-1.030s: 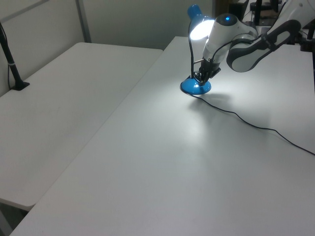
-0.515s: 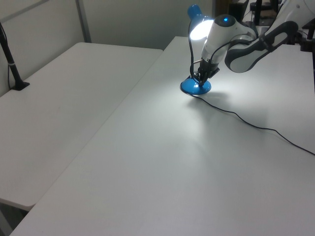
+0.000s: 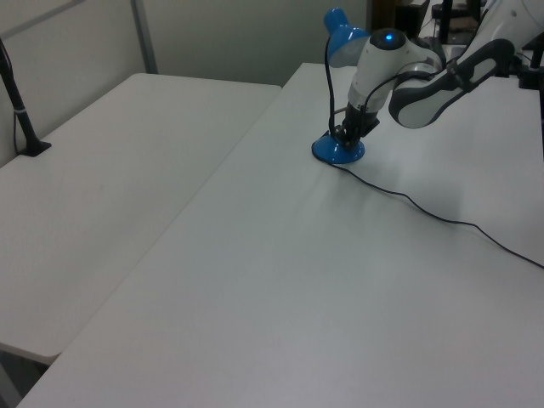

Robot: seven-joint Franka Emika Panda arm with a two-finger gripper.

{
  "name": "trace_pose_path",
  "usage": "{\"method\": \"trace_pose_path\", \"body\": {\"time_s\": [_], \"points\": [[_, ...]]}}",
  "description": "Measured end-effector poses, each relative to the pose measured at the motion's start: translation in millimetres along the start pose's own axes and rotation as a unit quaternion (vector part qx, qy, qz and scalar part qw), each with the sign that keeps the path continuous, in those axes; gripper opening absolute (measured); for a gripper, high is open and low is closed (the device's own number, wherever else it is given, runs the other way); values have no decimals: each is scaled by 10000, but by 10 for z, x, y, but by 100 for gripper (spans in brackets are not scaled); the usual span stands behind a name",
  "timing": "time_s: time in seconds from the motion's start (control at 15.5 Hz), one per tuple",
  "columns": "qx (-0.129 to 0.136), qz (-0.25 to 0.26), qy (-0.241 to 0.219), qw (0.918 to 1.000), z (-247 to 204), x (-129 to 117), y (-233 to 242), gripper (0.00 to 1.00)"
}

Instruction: Turn off the lamp

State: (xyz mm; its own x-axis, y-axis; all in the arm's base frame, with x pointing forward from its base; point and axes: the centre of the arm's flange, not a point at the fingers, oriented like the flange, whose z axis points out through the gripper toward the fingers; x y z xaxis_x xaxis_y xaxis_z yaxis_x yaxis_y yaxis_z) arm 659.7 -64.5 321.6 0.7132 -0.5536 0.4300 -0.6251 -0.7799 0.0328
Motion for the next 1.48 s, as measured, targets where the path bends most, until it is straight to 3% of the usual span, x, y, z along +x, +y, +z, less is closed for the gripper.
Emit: {"method": "trace_pose_path", "body": {"time_s": [0.45,0.64,0.9,1.03,1.16,1.29,1.48], "points": [[-31,-105,31,9999,2,-23,-9,1],[29,-168,-30,9999,-88,-143,-42,1],[54,-307,-20,9995,-580,-201,-60,1],[-34,-567,-308,9979,-1022,-232,-23,1],[186,-1031,-963,9898,-1367,-252,61,1],[429,-1562,-1494,9754,-1739,-212,173,1],[513,-2265,-1828,9553,-2184,-60,331,6]]}}
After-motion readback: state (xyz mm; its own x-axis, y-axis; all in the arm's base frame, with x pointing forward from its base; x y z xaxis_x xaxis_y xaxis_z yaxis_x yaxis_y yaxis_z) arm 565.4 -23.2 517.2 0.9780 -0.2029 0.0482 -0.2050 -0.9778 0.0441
